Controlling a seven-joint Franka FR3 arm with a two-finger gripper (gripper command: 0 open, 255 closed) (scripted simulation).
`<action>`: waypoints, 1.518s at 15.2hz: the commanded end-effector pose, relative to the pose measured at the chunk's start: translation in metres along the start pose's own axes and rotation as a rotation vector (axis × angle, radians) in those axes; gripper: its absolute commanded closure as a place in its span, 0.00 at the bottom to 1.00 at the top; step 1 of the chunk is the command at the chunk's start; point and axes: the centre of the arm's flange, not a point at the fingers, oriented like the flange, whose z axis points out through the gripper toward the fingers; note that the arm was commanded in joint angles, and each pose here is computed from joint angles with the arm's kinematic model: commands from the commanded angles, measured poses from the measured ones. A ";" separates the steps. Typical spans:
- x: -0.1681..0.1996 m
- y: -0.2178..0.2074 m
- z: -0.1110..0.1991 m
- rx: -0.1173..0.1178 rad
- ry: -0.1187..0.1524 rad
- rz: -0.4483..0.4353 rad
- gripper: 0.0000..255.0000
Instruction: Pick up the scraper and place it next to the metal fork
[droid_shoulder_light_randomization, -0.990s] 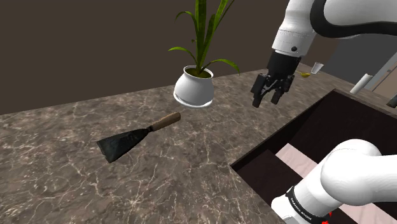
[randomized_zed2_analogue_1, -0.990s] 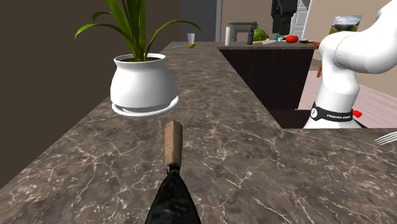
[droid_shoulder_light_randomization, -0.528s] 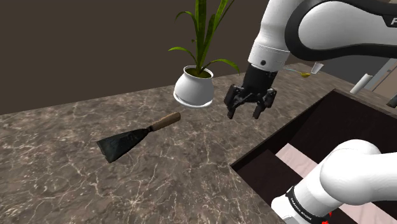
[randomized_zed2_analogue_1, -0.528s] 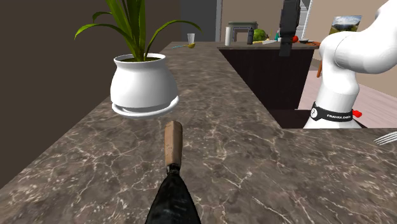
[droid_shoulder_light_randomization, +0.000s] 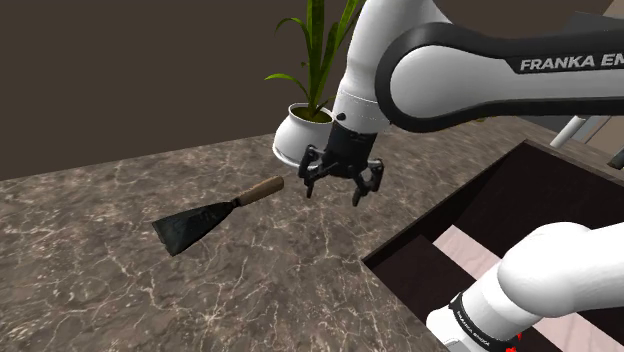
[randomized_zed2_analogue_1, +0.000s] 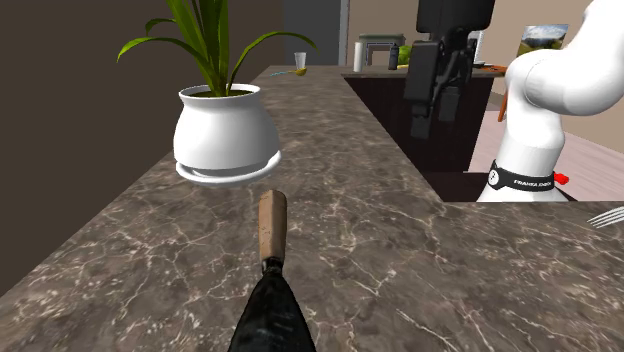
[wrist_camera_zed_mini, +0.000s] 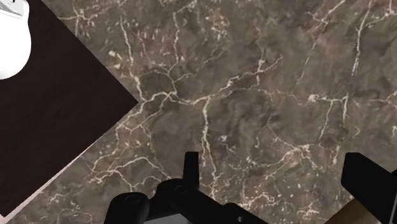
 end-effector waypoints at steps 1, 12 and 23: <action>-0.003 -0.023 0.012 0.007 0.006 0.078 0.00; 0.017 -0.150 0.070 0.035 0.045 0.471 0.00; 0.060 -0.228 0.122 0.053 0.071 0.738 0.00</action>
